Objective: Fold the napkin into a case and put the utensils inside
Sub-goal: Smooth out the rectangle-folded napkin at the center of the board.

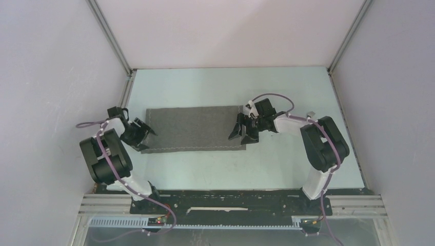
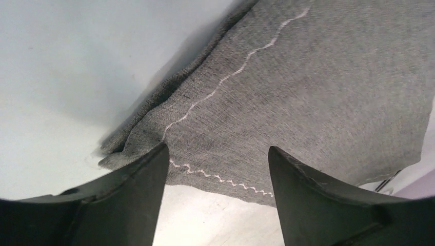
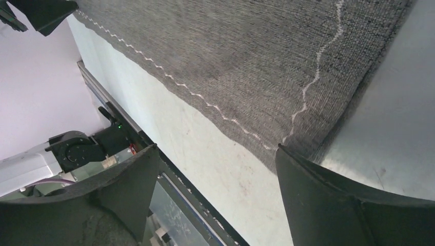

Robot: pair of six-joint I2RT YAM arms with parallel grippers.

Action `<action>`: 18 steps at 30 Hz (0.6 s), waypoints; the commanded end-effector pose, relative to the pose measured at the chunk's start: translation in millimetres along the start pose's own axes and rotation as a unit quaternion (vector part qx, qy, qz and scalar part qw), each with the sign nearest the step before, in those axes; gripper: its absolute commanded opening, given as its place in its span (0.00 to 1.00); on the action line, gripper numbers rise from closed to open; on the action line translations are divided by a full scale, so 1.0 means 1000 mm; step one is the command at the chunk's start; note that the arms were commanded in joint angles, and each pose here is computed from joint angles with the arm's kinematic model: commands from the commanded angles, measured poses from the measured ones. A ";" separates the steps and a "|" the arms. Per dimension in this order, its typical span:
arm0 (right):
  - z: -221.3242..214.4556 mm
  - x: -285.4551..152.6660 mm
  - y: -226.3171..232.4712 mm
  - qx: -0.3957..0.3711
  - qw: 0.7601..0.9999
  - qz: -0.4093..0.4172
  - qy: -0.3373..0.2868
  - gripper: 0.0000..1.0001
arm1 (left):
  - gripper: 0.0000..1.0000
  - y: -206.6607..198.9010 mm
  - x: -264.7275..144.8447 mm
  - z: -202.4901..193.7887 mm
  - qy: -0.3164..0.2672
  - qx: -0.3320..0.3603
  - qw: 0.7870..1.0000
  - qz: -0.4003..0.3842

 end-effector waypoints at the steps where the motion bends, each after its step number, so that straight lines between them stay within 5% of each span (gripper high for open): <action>1: 0.010 -0.026 0.038 -0.064 0.996 0.016 -0.056 0.94 | 0.81 -0.034 -0.049 0.022 -0.115 0.047 0.992 -0.031; 4: 0.034 -0.021 0.068 -0.075 0.991 0.068 -0.091 1.00 | 0.84 -0.074 -0.064 0.025 -0.153 0.060 0.979 -0.122; 11: 0.110 0.020 0.085 -0.040 0.977 0.145 -0.153 1.00 | 0.85 -0.131 -0.011 0.063 -0.167 -0.013 0.946 -0.278; 18: 0.136 0.048 0.070 0.000 0.974 0.164 -0.157 1.00 | 0.90 -0.138 0.028 0.094 -0.145 -0.049 0.942 -0.297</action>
Point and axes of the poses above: each gripper's point midway between its finger pads, its own x axis out along the fingers, its own y axis along the line the jaws close on, z = x × y, the point moved 7 cm from there along -x, back along the fingers, and after that the axes turned 3 degrees about x, right-handed, at the moved point
